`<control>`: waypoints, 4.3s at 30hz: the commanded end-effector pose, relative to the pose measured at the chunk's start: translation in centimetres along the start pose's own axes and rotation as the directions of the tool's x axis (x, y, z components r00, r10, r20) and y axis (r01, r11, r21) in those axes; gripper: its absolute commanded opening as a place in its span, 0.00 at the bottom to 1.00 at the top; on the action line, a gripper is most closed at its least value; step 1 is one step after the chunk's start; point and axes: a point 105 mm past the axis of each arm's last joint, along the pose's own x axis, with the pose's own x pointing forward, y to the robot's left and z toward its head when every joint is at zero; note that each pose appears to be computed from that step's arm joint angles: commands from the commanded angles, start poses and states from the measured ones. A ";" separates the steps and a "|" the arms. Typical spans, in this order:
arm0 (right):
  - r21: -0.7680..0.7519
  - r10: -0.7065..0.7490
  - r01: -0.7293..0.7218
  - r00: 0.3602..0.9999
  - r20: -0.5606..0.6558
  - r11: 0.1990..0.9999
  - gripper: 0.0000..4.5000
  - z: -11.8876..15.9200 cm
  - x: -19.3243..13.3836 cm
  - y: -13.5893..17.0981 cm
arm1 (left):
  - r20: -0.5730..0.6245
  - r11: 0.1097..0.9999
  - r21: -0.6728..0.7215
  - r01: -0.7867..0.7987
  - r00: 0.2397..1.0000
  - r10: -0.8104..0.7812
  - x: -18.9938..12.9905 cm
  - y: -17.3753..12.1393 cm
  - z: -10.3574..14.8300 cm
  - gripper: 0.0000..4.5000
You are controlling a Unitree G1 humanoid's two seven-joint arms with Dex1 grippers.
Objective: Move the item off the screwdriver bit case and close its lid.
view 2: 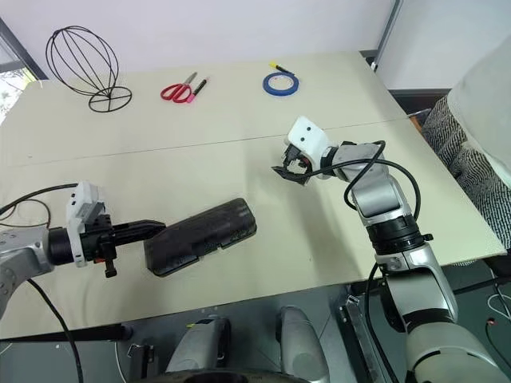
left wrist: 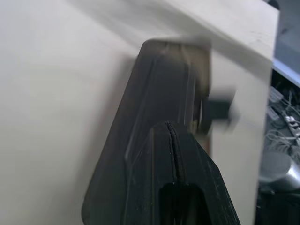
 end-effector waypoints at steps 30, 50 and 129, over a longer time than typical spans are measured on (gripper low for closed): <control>0.574 0.667 -0.672 0.695 0.269 0.468 0.02 7.5 -2.5 17.9 | -0.083 0.978 0.207 0.035 0.996 -0.018 8.3 8.9 3.3 0.00; 0.680 0.697 -0.549 0.713 0.079 0.485 0.02 3.5 -0.3 20.2 | -0.139 0.966 0.223 0.132 0.985 -0.103 9.4 6.8 1.8 0.00; 0.616 0.588 -0.481 0.808 0.035 0.624 0.02 4.2 1.2 20.9 | -0.270 0.943 0.279 0.183 0.957 -0.106 10.6 8.2 -1.8 0.00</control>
